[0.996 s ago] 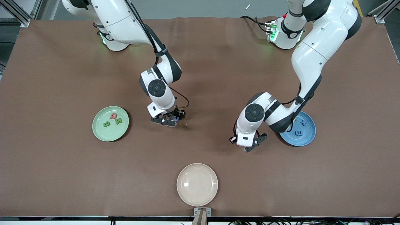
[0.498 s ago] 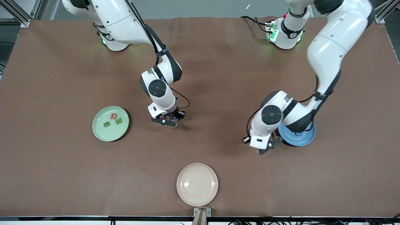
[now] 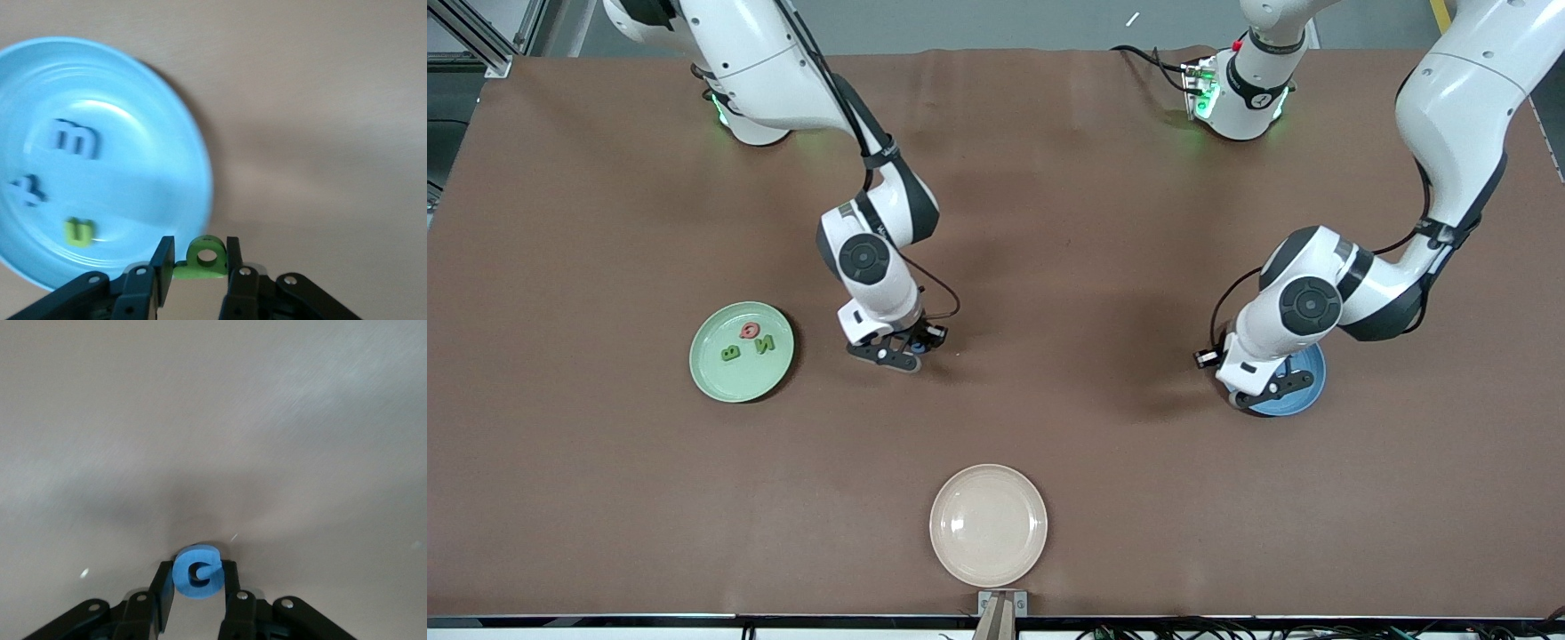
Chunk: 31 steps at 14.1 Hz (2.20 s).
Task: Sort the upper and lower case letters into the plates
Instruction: 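Drop the q into the blue plate while the right gripper drops G in green plate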
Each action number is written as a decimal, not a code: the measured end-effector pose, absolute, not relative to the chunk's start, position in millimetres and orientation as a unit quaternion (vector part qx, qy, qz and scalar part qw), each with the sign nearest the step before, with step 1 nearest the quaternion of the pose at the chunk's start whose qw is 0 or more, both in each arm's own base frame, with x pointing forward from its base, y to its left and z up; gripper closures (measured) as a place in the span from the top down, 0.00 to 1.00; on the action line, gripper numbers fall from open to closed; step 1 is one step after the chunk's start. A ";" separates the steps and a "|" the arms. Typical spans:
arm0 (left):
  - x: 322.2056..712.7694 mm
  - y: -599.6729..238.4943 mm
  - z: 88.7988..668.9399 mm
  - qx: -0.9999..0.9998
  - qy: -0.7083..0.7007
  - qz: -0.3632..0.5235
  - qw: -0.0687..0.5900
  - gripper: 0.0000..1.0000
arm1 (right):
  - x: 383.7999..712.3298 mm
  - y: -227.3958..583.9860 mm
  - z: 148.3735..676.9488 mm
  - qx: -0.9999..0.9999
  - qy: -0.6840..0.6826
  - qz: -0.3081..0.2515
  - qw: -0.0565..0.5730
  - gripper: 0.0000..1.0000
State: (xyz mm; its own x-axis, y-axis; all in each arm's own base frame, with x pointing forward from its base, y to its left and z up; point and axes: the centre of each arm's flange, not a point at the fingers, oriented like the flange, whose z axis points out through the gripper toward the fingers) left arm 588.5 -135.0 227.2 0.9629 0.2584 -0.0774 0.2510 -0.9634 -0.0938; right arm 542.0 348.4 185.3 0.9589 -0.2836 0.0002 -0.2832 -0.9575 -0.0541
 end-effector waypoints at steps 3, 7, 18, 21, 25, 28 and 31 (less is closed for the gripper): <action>582.6 -105.3 215.1 -0.994 -0.084 0.044 0.060 0.36 | 576.5 290.8 200.0 -0.992 0.122 0.019 0.015 0.34; 585.7 -77.7 206.3 -0.998 -0.042 0.034 0.043 0.36 | 609.7 203.6 255.2 -0.994 0.077 0.073 0.013 0.34; 584.5 -83.9 186.8 -0.999 -0.019 0.025 0.025 0.39 | 627.3 38.4 243.7 -0.998 -0.010 0.061 0.001 0.34; 588.2 -75.5 190.8 -0.999 -0.026 0.020 0.026 0.56 | 621.4 28.3 227.1 -0.998 -0.011 0.057 -0.001 0.34; 596.9 -59.1 239.2 -0.999 -0.045 0.004 0.012 0.96 | 618.1 30.5 214.0 -0.998 -0.013 0.059 -0.001 0.34; 599.6 -58.0 271.4 -0.999 -0.054 0.003 0.008 1.00 | 615.8 34.0 200.2 -0.998 -0.016 0.062 -0.001 0.34; 605.2 -58.9 285.0 -0.998 -0.064 0.011 0.007 1.00 | 614.5 36.2 189.9 -0.998 -0.018 0.063 -0.002 0.34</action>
